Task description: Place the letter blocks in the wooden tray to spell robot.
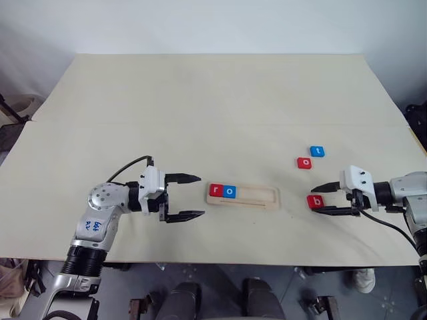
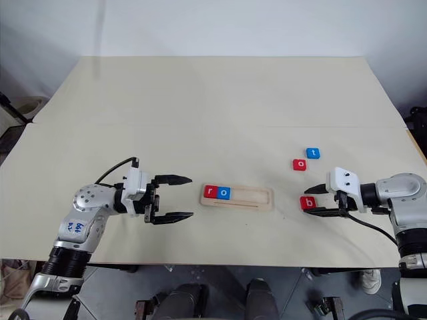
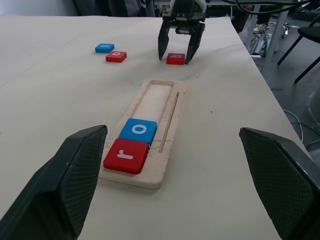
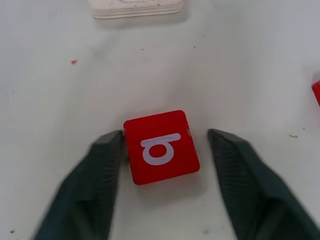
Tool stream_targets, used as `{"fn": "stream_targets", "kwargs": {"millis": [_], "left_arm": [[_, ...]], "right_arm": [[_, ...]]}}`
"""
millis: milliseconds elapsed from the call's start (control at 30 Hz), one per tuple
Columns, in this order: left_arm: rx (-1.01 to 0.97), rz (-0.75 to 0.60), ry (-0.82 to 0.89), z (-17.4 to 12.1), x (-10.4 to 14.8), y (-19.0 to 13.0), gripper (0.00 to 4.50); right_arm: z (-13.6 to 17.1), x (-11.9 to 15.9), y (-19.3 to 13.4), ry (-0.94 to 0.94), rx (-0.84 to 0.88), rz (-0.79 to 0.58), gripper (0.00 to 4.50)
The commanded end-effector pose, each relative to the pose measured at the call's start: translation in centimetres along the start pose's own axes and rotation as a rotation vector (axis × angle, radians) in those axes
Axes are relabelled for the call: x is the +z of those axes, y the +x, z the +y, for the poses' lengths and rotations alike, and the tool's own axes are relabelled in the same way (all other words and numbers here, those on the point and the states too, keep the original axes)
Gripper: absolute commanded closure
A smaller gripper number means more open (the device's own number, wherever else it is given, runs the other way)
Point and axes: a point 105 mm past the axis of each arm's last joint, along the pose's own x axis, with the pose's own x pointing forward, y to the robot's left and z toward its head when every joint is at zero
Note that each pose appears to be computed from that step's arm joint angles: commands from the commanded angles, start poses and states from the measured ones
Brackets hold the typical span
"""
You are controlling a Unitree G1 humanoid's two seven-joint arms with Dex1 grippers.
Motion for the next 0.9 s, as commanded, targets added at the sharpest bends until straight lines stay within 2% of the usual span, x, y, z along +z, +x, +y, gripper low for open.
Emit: {"fn": "stream_targets", "kwargs": {"millis": [33, 233, 367, 433, 667, 900], "left_arm": [[0.016, -0.018, 0.03, 0.2, 0.8, -0.3, 0.0], [0.022, -0.015, 0.031, 0.4, 0.9, -0.4, 0.0], [0.029, -0.012, 0.034, 0.6, 0.8, -0.4, 0.0], [0.032, -0.013, 0.034, 0.7, 0.9, -0.3, 0.0], [0.042, -0.015, 0.037, 0.6, 1.0, -0.1, 0.0], [0.059, -0.014, 0.037, 0.5, 0.8, -0.4, 0.0]], "right_arm": [[0.1, -0.1, 0.1, 0.016, 0.009, -0.003, 2.97], [0.0, 5.3, 1.0, 0.008, 0.042, -0.161, 3.03], [0.2, 10.0, 3.9, 0.054, 0.052, -0.183, 3.03], [0.5, 11.5, 5.2, 0.058, 0.061, -0.185, 3.03], [0.7, 13.0, 9.2, 0.064, 0.052, -0.165, 3.03], [1.2, 13.0, 10.5, 0.045, 0.06, -0.146, 3.03]]}}
